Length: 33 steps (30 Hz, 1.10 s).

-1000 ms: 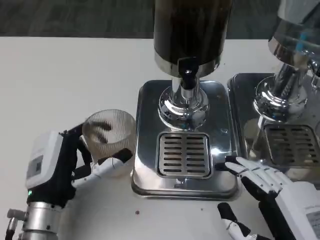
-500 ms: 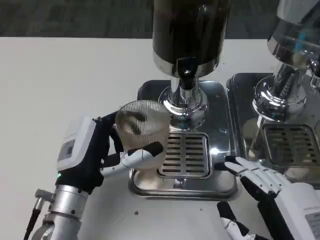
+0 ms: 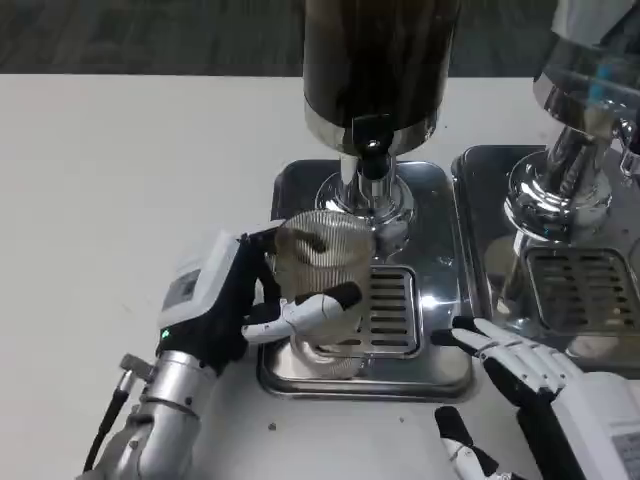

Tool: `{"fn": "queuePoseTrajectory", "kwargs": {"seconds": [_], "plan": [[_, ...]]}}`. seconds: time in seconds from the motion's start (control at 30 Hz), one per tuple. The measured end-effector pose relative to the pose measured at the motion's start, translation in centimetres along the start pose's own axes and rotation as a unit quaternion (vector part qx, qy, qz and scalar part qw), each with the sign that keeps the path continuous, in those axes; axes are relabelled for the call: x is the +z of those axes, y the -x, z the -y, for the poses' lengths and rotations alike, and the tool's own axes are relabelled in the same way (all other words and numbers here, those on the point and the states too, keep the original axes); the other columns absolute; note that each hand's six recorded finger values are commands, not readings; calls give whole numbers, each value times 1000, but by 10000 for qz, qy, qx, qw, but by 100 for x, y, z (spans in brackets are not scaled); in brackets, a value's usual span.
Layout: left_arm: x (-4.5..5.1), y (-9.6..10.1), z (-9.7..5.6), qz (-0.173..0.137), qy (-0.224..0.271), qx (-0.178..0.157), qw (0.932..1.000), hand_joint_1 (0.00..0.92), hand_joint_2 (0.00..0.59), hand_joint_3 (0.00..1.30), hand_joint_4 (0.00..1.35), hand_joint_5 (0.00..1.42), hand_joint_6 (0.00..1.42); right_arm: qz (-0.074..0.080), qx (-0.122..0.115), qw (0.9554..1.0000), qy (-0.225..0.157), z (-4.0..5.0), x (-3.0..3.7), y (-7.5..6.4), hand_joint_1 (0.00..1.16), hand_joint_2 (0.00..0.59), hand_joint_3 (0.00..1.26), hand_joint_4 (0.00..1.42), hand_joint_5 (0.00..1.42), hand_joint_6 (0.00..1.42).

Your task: Grasp the cup under the faucet to collect the drink, then remove the cup.

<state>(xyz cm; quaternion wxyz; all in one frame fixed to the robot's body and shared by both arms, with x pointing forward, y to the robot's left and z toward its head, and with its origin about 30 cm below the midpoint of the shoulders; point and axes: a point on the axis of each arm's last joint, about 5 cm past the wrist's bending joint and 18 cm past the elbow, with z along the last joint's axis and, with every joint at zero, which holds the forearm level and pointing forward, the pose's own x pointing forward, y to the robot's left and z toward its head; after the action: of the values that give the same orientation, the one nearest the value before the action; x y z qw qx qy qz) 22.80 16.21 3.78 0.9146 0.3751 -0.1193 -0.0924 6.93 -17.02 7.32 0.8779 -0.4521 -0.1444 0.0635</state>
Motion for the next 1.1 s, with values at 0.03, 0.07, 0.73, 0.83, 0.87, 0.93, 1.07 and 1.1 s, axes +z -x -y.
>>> {"fn": "queuePoseTrajectory", "kwargs": {"seconds": [0.03,0.07,0.73,0.83,0.87,0.93,1.07,1.1], "plan": [[2,-9,16,-25,10,-29,10000,232,111,590,762,1031,1281,-13,-4,10000,-7,-2,3,3,431,461,304,201,246,265],[4,-12,27,-40,22,-40,10000,231,111,589,756,1023,1277,-22,-6,10000,-12,-3,4,6,431,461,304,201,246,265],[55,-180,52,-48,30,-243,9997,122,79,488,594,833,975,-103,-48,9999,-63,-16,23,14,425,461,304,210,251,268],[62,-186,55,-19,26,-290,9996,112,77,469,567,787,906,-117,-46,9999,-63,-17,23,17,424,461,306,210,251,269],[64,-187,57,-9,25,-300,9995,112,76,468,559,782,890,-119,-47,9999,-64,-17,23,17,424,461,306,210,251,269],[69,-187,61,23,34,-327,9995,111,76,468,557,781,883,-122,-51,9999,-69,-18,24,16,424,461,307,210,251,270],[80,-187,66,101,61,-383,9992,111,76,467,556,780,877,-125,-62,9999,-81,-21,27,13,423,461,307,211,251,270],[84,-185,68,134,73,-392,9991,111,76,467,556,780,877,-128,-67,9999,-86,-23,29,12,423,461,307,211,251,270]]}}
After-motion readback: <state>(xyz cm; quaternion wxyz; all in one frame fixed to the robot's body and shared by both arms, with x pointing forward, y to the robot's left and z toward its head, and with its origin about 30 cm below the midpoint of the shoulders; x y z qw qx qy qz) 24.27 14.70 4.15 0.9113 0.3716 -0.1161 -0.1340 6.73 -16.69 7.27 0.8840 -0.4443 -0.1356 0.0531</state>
